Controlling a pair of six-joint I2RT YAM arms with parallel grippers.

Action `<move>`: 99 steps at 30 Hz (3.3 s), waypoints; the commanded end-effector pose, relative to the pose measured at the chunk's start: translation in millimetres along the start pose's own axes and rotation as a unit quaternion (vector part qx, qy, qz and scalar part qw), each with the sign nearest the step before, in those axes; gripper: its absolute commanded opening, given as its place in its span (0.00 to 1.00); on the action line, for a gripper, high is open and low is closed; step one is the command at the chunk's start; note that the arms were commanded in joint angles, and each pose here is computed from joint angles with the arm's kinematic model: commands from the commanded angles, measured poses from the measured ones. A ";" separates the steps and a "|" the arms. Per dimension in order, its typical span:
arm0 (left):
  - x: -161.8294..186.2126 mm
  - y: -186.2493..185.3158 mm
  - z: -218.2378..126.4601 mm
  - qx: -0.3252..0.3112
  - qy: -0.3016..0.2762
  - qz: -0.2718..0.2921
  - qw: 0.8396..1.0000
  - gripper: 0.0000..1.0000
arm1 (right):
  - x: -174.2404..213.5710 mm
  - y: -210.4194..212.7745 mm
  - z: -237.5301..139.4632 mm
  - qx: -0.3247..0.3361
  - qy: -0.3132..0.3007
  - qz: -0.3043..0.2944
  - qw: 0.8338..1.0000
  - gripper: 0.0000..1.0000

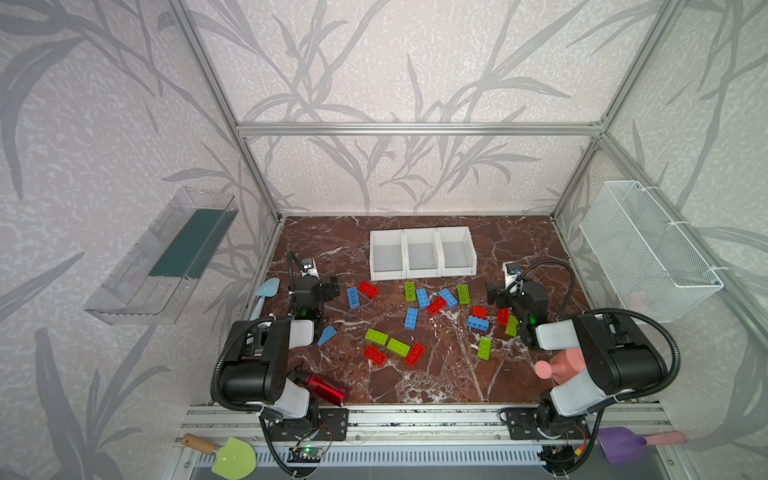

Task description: Sort the legos into containers by color

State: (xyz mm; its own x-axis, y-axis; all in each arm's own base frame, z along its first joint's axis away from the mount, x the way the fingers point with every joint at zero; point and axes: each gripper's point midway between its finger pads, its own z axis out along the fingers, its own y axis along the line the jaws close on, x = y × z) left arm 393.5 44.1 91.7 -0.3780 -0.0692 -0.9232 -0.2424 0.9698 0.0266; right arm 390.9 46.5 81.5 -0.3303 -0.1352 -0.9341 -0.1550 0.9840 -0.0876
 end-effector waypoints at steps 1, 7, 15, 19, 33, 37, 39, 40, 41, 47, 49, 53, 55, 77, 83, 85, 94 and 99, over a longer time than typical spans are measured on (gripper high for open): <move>0.2 2.2 -1.1 -0.003 -0.001 -0.001 1.000 0.99 | -12.3 -6.3 1.6 0.013 -0.013 0.011 1.000 0.99; -0.2 2.5 -0.9 -0.004 -0.002 -0.001 1.000 0.99 | -12.4 -7.4 1.9 0.017 -0.013 0.013 1.000 0.99; -0.4 2.2 -0.7 -0.004 -0.001 -0.002 1.000 0.99 | -11.7 -7.6 2.0 0.017 -0.012 0.013 1.000 0.99; -0.7 2.0 -0.7 -0.003 -0.002 -0.001 1.000 0.99 | -11.8 -7.7 1.9 0.017 -0.012 0.013 1.000 0.99; -27.0 2.9 -9.5 -0.022 0.028 0.011 0.999 0.99 | -42.7 4.1 -21.4 0.052 0.000 -0.034 0.998 0.99; -67.5 21.5 -34.4 -0.106 0.016 -0.026 0.994 0.99 | -76.1 16.6 -36.6 0.026 0.063 0.049 0.996 0.99; -88.1 23.7 -49.7 -0.116 0.020 -0.069 0.991 0.99 | -89.8 36.3 -46.6 0.003 0.084 0.054 0.995 0.99; -100.1 23.4 -59.9 -0.114 0.020 -0.093 0.989 0.99 | -95.1 48.9 -52.3 -0.008 0.093 0.043 0.995 0.99; -109.1 23.0 -69.1 -0.112 0.020 -0.113 0.987 0.99 | -104.4 63.5 -56.5 -0.025 0.090 0.032 0.995 0.99; -144.6 10.8 -129.5 -0.043 0.040 -0.198 0.979 0.99 | -130.4 167.9 -88.0 -0.154 0.113 -0.045 0.981 0.99; -149.1 11.1 -151.6 -0.028 0.045 -0.201 0.978 0.99 | -133.9 207.8 -96.9 -0.207 0.121 -0.064 0.969 0.97; -153.4 17.4 -193.5 0.003 0.012 -0.202 0.979 0.99 | -132.2 272.3 -100.9 -0.263 0.131 -0.113 0.949 0.96; -153.9 16.4 -213.4 0.036 -0.018 -0.205 0.978 0.99 | -128.9 304.0 -97.1 -0.285 0.144 -0.130 0.939 0.95; -165.3 36.9 -279.8 0.076 -0.138 -0.251 0.955 0.99 | -24.2 522.9 -55.6 -0.325 0.227 -0.106 0.912 0.99; -163.3 35.6 -274.1 0.071 -0.129 -0.248 0.958 0.99 | -9.0 551.4 -56.9 -0.330 0.245 -0.120 0.904 0.99; -163.3 34.2 -273.2 0.074 -0.128 -0.247 0.958 0.99 | -3.9 560.0 -59.5 -0.329 0.249 -0.127 0.902 0.99; -160.5 32.0 -270.8 0.076 -0.121 -0.244 0.959 0.99 | 24.7 571.9 -61.2 -0.314 0.266 -0.137 0.901 0.99; -160.4 32.4 -270.8 0.075 -0.120 -0.244 0.959 0.99 | 35.9 572.8 -62.6 -0.307 0.266 -0.151 0.901 0.99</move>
State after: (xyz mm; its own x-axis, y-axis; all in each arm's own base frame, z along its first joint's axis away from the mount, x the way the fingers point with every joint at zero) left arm 201.2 24.1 350.8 -0.0143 -0.4773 -0.8786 -0.1929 0.8635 -0.4659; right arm 232.4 602.4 27.4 -0.5509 -0.5731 -0.6066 -0.7563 0.6501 0.0727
